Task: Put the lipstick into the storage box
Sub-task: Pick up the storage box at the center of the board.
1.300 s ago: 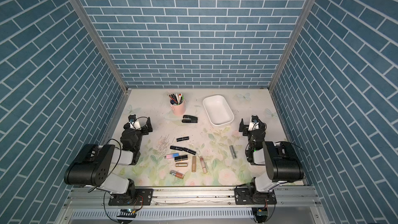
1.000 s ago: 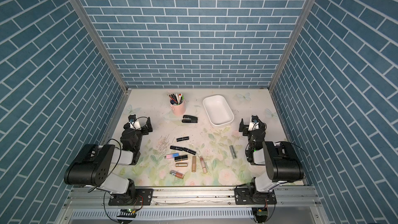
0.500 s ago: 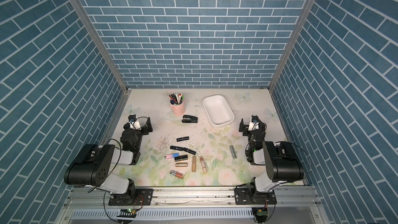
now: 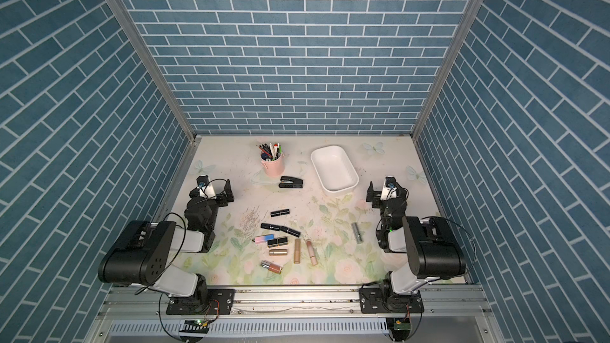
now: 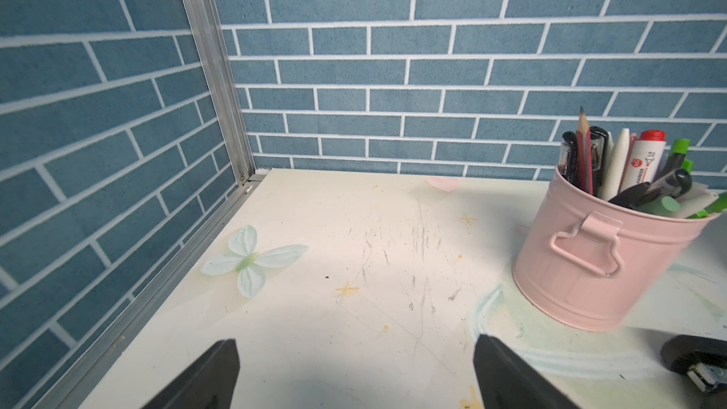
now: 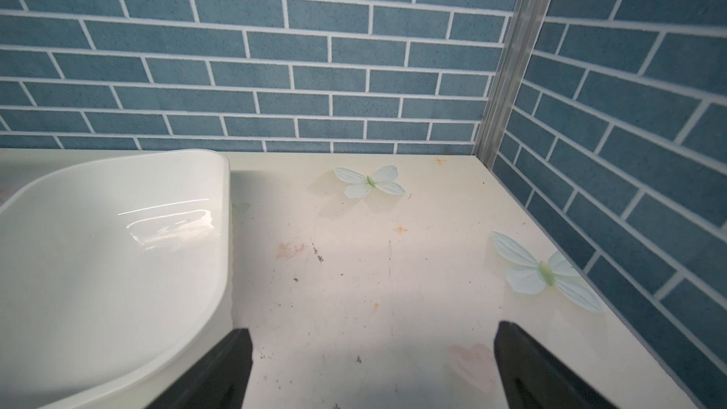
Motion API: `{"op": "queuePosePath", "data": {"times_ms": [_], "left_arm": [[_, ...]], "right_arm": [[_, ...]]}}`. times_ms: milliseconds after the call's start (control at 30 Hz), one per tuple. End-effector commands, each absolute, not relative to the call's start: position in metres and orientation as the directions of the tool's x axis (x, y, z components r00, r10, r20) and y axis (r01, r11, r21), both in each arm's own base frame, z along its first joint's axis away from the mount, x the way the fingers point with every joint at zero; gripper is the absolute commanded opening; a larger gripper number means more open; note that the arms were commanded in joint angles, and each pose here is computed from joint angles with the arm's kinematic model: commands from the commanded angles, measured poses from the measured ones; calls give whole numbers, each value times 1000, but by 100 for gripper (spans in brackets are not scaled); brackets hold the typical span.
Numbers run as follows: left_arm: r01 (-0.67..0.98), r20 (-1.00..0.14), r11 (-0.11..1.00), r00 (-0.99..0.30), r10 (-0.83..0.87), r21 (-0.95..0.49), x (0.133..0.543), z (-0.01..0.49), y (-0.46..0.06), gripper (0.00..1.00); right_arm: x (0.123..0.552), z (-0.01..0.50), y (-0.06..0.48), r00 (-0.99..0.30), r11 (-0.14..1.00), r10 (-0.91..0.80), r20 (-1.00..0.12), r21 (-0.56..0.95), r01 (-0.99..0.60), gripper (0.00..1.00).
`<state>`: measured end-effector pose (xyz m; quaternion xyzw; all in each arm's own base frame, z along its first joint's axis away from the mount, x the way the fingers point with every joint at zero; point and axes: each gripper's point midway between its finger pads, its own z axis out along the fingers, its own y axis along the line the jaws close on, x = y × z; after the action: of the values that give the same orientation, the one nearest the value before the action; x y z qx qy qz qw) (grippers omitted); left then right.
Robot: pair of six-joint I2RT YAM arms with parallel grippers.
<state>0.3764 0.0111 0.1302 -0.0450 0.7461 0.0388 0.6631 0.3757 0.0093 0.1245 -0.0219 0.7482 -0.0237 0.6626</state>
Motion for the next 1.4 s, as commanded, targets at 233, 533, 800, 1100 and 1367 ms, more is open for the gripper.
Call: {"op": "queuePosePath", "data": {"times_ms": [233, 533, 800, 1100, 1367], "left_arm": [[-114, -954, 993, -300, -26, 9, 412, 132, 9, 100], [-107, -932, 988, -335, -137, -107, 422, 152, -1, 100], [-28, -874, 954, -394, -285, -298, 422, 184, -29, 100], [211, -805, 867, -516, -293, -451, 387, 204, -107, 100], [281, -789, 842, -565, -242, -460, 355, 210, -144, 100]], "right_arm": [[377, 135, 1, -129, 996, -67, -989, -74, 52, 100], [390, 164, -5, -191, 995, 26, -981, 8, 95, 99], [415, 208, 51, -321, 943, 247, -914, 304, -139, 92], [404, 183, 153, -718, 815, 175, -674, 508, -279, 91], [397, 154, 160, -803, 915, 117, -585, 378, -142, 91]]}}
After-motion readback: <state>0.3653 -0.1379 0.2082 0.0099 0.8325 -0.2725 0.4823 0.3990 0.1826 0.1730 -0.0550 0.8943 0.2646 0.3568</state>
